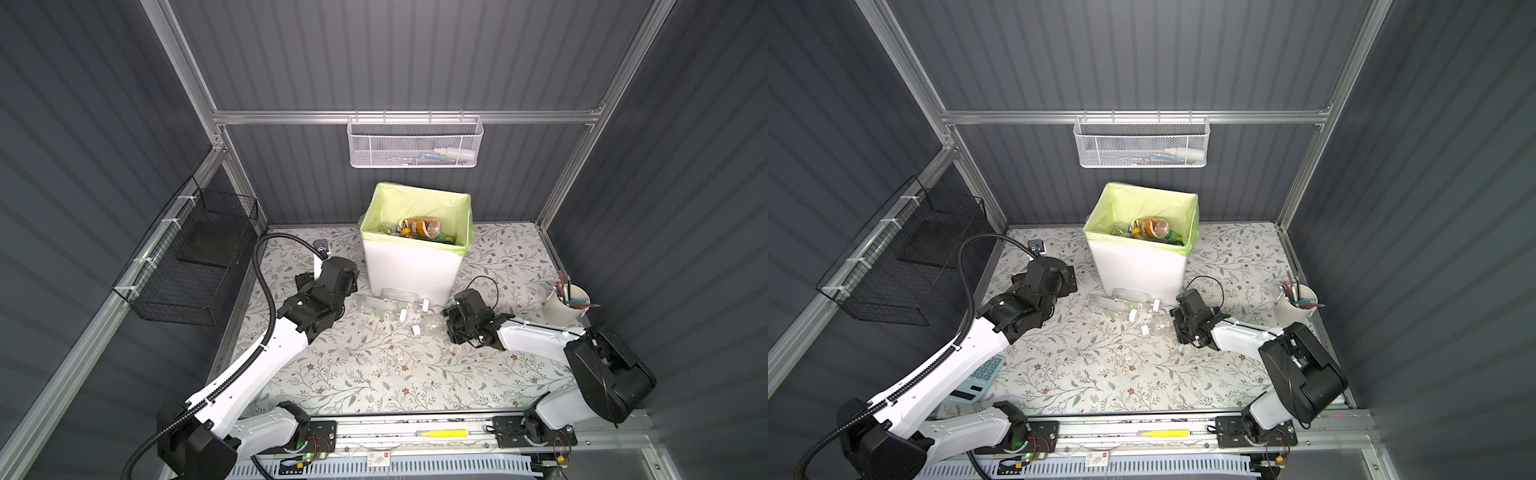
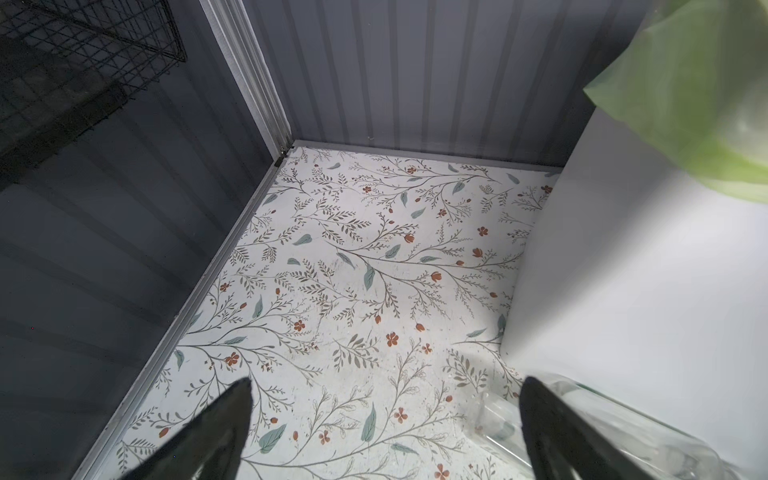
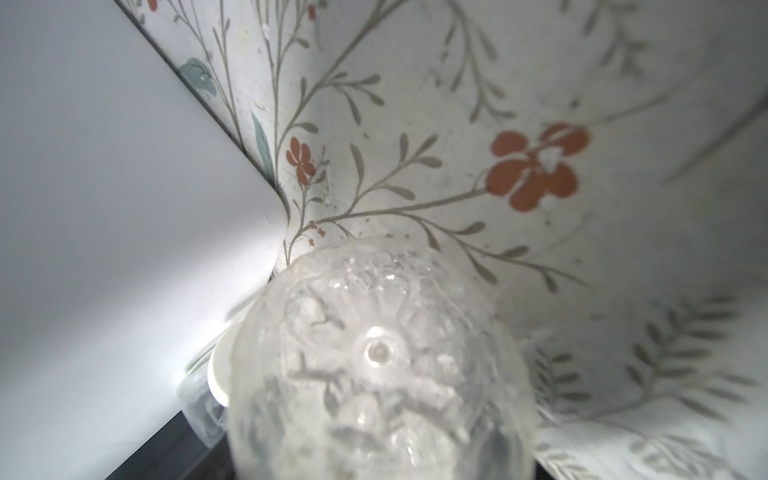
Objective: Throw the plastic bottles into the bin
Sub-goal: 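Lower the right gripper onto a clear water bottle while the left withdraws, then lift the clear bottle with the right gripper and release it over the bin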
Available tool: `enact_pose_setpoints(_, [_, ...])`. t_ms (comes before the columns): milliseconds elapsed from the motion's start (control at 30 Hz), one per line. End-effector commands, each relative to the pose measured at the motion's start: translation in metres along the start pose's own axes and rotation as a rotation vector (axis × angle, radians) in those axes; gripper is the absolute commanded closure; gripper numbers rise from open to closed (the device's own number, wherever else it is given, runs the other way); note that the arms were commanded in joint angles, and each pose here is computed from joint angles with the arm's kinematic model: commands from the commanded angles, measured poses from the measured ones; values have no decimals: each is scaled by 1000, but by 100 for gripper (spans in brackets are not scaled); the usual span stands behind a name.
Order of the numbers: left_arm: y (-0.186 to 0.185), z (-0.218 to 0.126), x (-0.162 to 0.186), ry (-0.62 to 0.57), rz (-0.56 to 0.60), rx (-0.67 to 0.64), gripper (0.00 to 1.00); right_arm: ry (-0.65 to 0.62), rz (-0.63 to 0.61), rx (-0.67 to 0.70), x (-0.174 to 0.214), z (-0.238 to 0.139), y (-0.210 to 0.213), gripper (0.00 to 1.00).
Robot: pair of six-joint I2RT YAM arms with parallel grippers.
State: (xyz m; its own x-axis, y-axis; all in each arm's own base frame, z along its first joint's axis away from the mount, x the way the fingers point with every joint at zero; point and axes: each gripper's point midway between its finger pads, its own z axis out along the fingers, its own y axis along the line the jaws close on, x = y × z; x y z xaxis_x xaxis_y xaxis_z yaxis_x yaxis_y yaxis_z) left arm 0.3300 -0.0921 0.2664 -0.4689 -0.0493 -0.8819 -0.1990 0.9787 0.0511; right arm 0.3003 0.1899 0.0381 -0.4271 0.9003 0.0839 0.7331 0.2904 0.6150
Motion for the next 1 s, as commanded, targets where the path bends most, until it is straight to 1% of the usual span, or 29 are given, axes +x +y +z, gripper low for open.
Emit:
enact_pose_setpoints(0, [7,0,7,14,-20,-15,0,-69,-37,46,-13,-11,-18,46])
enact_pose_setpoints(133, [6,6,13,32,-33,-18,0,-168,-131,-52,-28,-42,10,47])
enact_pose_setpoints(200, [6,10,19,48,-41,-28,0,-243,-176,-128,-40,-66,28,48])
enact_pose_setpoints(233, [7,12,22,55,-47,-33,0,-279,-206,-165,-45,-79,38,48])
enact_pose_setpoints(333, [9,20,33,89,-77,-48,0,-443,-339,-303,-66,-140,82,49])
enact_pose_setpoints(400, [7,26,43,121,-107,-41,0,-582,-448,-377,-82,-193,114,49])
enact_pose_setpoints(467, [5,33,53,150,-133,-28,0,-721,-531,-432,-98,-246,140,49])
enact_pose_setpoints(533, [3,39,63,177,-154,-20,0,-870,-593,-498,-116,-307,165,49])
enact_pose_setpoints(567, [2,43,69,196,-163,-16,0,-949,-609,-544,-125,-343,179,49])
enact_pose_setpoints(633, [0,50,79,234,-179,-7,0,-1060,-656,-654,-130,-409,208,49])
enact_pose_setpoints(700, [-3,55,86,265,-189,0,0,-1134,-716,-763,-121,-467,238,48])
enact_pose_setpoints(767, [-7,59,91,287,-195,9,0,-1162,-792,-849,-106,-501,265,47])
enact_pose_setpoints(800, [-10,59,94,297,-200,18,0,-1152,-818,-894,-99,-509,278,46])
enact_pose_setpoints(867, [-15,60,96,313,-215,37,0,-1096,-855,-956,-90,-508,301,46])
enact_pose_setpoints(900, [-17,61,98,319,-223,45,0,-1053,-864,-988,-85,-503,311,46])
enact_pose_setpoints(933, [-19,60,99,325,-231,53,0,-989,-876,-1009,-81,-487,323,46])
enact_pose_setpoints(967, [-20,60,100,330,-242,60,0,-906,-887,-1000,-80,-459,336,46])
